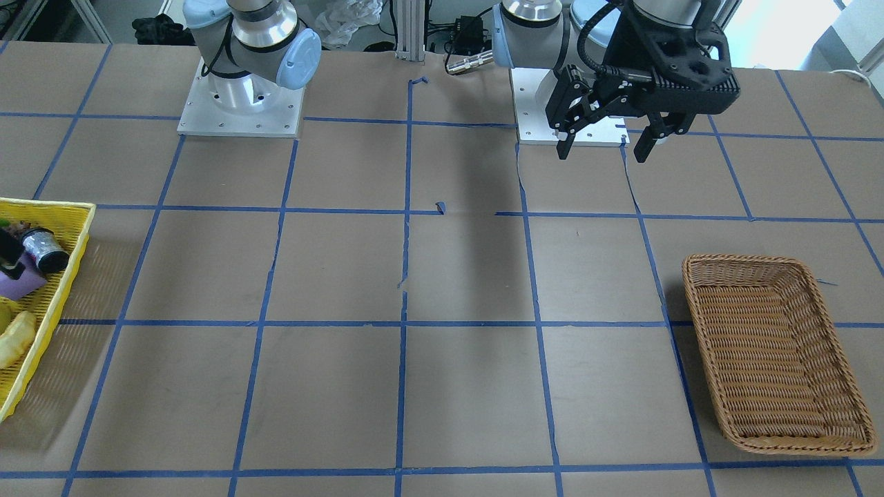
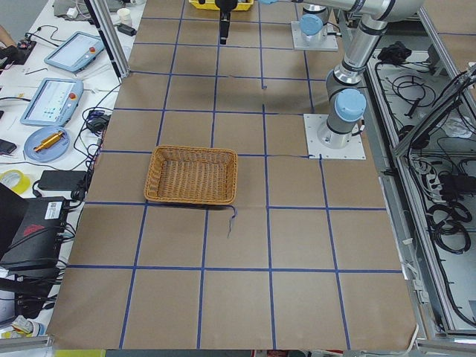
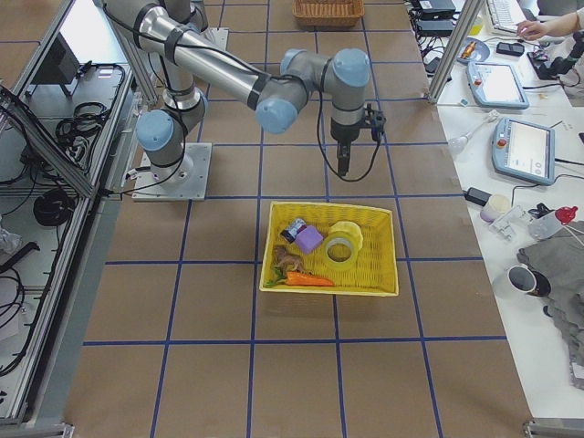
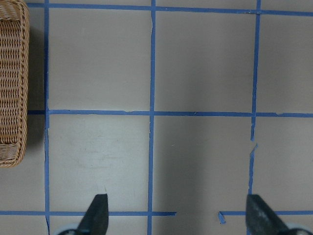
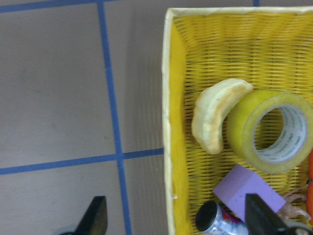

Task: Transfer tape with both arms
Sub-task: 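Move the right gripper down into the yellow tray over the tape roll, then close the right gripper on the yellow tape roll's rim and lift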

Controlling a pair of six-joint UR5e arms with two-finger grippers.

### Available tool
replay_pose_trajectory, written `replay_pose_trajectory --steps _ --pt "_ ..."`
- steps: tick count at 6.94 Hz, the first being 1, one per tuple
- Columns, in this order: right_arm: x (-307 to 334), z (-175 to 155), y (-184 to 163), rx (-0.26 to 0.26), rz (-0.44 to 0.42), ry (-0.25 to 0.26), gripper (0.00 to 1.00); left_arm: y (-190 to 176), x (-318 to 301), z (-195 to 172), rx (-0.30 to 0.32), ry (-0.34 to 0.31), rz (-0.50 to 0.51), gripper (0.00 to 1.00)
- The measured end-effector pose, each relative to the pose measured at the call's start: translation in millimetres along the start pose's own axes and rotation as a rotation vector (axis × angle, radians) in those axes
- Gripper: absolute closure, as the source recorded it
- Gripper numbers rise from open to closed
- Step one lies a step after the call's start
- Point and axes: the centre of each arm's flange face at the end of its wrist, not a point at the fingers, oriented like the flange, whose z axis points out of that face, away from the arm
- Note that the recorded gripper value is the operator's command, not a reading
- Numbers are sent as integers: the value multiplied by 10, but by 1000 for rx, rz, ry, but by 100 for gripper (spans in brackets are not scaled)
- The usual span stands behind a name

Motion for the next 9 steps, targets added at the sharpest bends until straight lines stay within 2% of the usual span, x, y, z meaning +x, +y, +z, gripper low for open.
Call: replay_pose_trajectory --steps 2,4,5,6,8,9 --pt "679 662 -89 -20 34 0 0 -13 -24 7 0 4 -6 0" --pt "994 1190 -134 -33 61 -5 0 -32 -45 14 4 0 -9 0" --pt "1040 1387 -156 -43 65 -10 3 -36 -57 8 7 -3 -10 0" --pt "1055 1518 -166 -52 72 -17 18 -35 -61 0 10 -4 -11 0" --pt "1059 1691 -172 -71 89 -30 88 -34 -82 -7 11 -7 -16 0" --pt "1063 1701 -178 -72 91 -31 100 -34 -112 -15 11 -9 -22 0"
